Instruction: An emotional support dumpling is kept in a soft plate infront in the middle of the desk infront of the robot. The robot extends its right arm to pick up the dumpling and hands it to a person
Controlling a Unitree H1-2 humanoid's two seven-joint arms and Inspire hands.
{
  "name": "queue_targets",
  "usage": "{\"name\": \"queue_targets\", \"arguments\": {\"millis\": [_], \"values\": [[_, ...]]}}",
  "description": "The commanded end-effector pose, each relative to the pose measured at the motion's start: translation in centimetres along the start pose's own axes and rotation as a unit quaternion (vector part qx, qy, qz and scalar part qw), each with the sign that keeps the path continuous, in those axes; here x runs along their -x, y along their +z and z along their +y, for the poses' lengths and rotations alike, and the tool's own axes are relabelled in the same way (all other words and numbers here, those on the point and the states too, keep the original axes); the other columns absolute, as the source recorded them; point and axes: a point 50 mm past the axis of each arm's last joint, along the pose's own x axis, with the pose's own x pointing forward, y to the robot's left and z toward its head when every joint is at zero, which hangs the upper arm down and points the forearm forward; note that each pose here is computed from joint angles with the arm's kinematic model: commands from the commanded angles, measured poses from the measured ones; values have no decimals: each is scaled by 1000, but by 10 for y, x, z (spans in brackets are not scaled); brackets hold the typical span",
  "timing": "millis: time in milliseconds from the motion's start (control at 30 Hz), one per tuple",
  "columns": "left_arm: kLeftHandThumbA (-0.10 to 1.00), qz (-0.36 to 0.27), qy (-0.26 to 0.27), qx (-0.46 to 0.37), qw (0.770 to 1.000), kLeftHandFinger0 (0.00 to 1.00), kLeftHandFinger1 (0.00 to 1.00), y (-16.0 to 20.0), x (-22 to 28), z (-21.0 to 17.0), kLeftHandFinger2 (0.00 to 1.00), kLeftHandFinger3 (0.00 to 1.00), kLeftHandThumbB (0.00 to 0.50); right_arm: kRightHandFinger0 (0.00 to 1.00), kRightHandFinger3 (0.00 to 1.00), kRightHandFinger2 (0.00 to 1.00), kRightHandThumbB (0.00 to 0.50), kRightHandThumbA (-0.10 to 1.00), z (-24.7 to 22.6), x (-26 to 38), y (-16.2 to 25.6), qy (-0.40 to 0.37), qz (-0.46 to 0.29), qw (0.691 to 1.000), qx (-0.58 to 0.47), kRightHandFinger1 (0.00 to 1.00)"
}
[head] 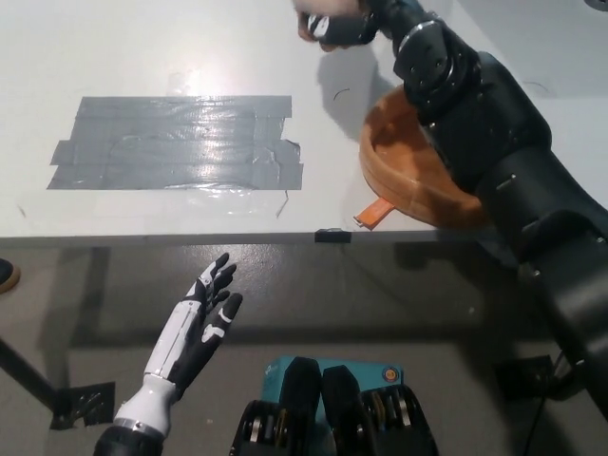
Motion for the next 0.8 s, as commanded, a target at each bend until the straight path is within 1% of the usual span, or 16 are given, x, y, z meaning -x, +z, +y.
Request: {"name": "queue_targets", "arguments": {"millis": [0,67,100,133,167,200,333,433,500,600,633,667,700,733,767], "values": [[832,-30,-9,-10,999,1000,1000,14,-11,6,1000,1000,129,1000,1000,1000,500,708,-28,-2,26,44,9,997,62,1000],[815,-29,-10,-12,999,1000,1000,14,-11,7,1000,1000,126,1000,1000,1000,500,797,-28,-1,13,49,21,996,64,1000],[814,-29,-10,-12,999,1000,1000,14,-11,7,1000,1000,127,1000,1000,1000,500,800,-28,-1,11,50,23,996,64,1000],[813,-28,-10,-13,999,1000,1000,14,-11,7,1000,1000,136,1000,1000,1000,500,842,-29,0,5,47,25,997,64,1000],[813,-29,-10,-14,999,1000,1000,15,-12,7,1000,1000,138,1000,1000,1000,500,850,-31,1,2,43,27,997,65,1000],[813,-29,-11,-14,999,1000,1000,15,-12,7,1000,1000,144,1000,1000,1000,500,893,-33,1,0,36,26,997,68,1000],[813,-28,-10,-13,999,1000,1000,14,-13,7,1000,1000,146,1000,1000,1000,500,946,-42,3,-2,17,21,998,63,1000],[803,-28,-10,-11,999,1000,1000,12,-11,7,1000,1000,132,1000,1000,1000,500,934,-48,4,1,-3,10,999,40,1000],[806,-27,-10,-13,1000,1000,1000,12,-11,7,1000,1000,139,1000,1000,1000,500,971,-56,6,6,-21,-1,999,29,1000],[806,-27,-10,-13,999,1000,1000,12,-11,7,1000,1000,138,1000,1000,1000,500,961,-68,10,11,-55,-18,998,17,1000],[804,-27,-10,-11,1000,1000,1000,12,-11,5,1000,1000,137,1000,1000,1000,500,948,-75,13,15,-69,-29,997,8,1000],[798,-27,-9,-10,1000,1000,1000,12,-10,5,1000,1000,131,1000,1000,1000,500,905,-81,15,18,-81,-42,996,-4,1000],[799,-27,-8,-8,1000,1000,1000,12,-8,3,1000,1000,139,1000,1000,1000,500,860,-92,22,23,-100,-67,992,-31,1000],[799,-28,-7,-7,1000,1000,1000,12,-9,3,1000,1000,139,1000,1000,1000,500,858,-95,23,26,-103,-73,991,-36,1000],[811,-27,-5,-3,1000,1000,1000,12,-8,2,1000,1000,154,1000,1000,1000,500,962,-110,34,35,-118,-93,988,-31,1000]]}}
